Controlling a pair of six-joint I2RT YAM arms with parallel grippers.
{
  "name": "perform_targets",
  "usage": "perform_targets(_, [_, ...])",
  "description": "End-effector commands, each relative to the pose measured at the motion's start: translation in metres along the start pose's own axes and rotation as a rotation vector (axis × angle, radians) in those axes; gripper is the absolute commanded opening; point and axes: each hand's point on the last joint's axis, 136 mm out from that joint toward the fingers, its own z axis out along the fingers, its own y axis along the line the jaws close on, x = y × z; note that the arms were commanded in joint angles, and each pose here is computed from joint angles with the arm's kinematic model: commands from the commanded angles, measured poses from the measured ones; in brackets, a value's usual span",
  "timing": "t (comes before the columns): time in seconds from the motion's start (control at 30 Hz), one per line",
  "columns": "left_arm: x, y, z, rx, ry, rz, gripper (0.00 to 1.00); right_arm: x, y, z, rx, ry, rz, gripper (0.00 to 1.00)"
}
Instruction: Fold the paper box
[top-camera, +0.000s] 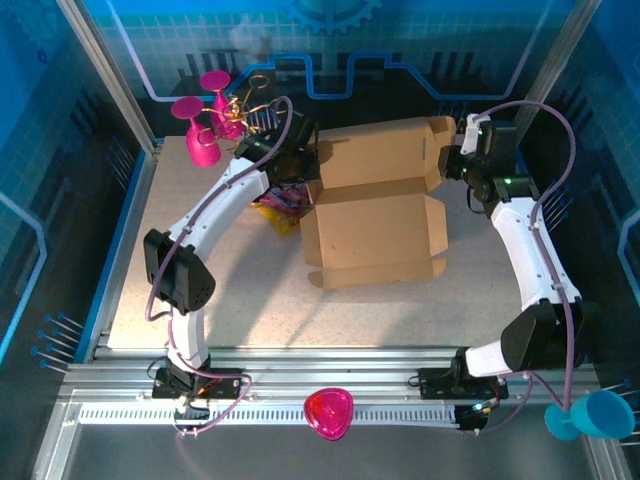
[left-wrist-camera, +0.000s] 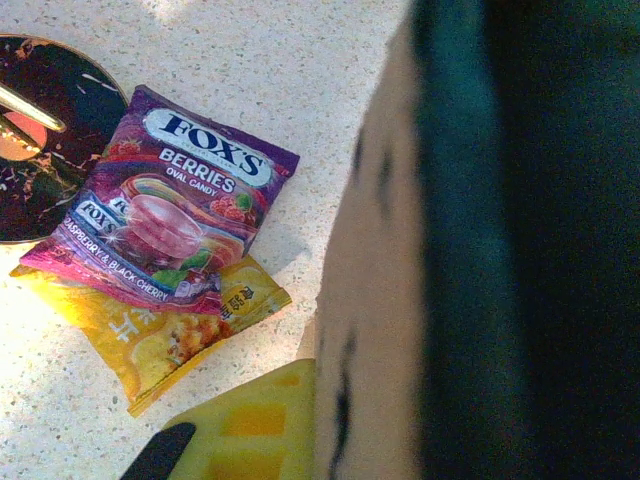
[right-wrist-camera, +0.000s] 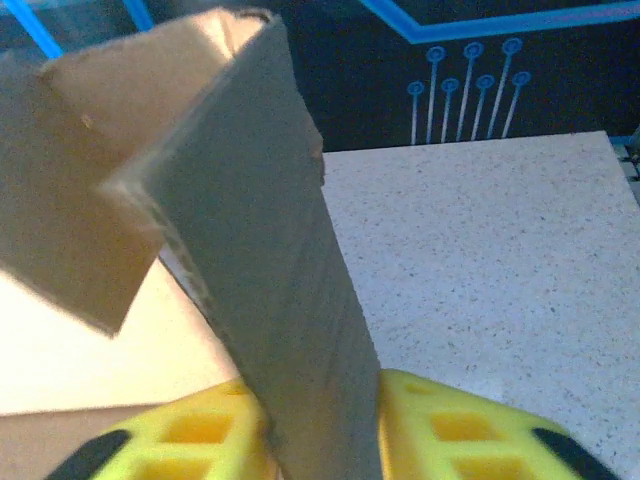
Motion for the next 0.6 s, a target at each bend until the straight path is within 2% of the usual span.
perform_targets(0.0, [-0.006, -0.003, -0.002, 0.016, 0.004, -0.009, 0.0, -0.014, 0.002, -0.002, 0.06, -0.029, -0.1, 0.16])
perform_targets(0.07, [-0.006, -0.003, -0.002, 0.012, 0.005, -0.011, 0.0, -0.016, 0.009, -0.004, 0.069, -0.043, -0.134, 0.01])
perform_targets(0.33, [-0.009, 0.004, 0.0, -0.032, -0.008, -0.05, 0.0, -0.021, 0.029, -0.052, 0.125, -0.133, -0.203, 0.0])
perform_targets(0.57, [-0.011, -0.007, 0.001, -0.012, -0.017, -0.05, 0.0, 0.004, 0.054, -0.044, 0.132, -0.079, -0.254, 0.0])
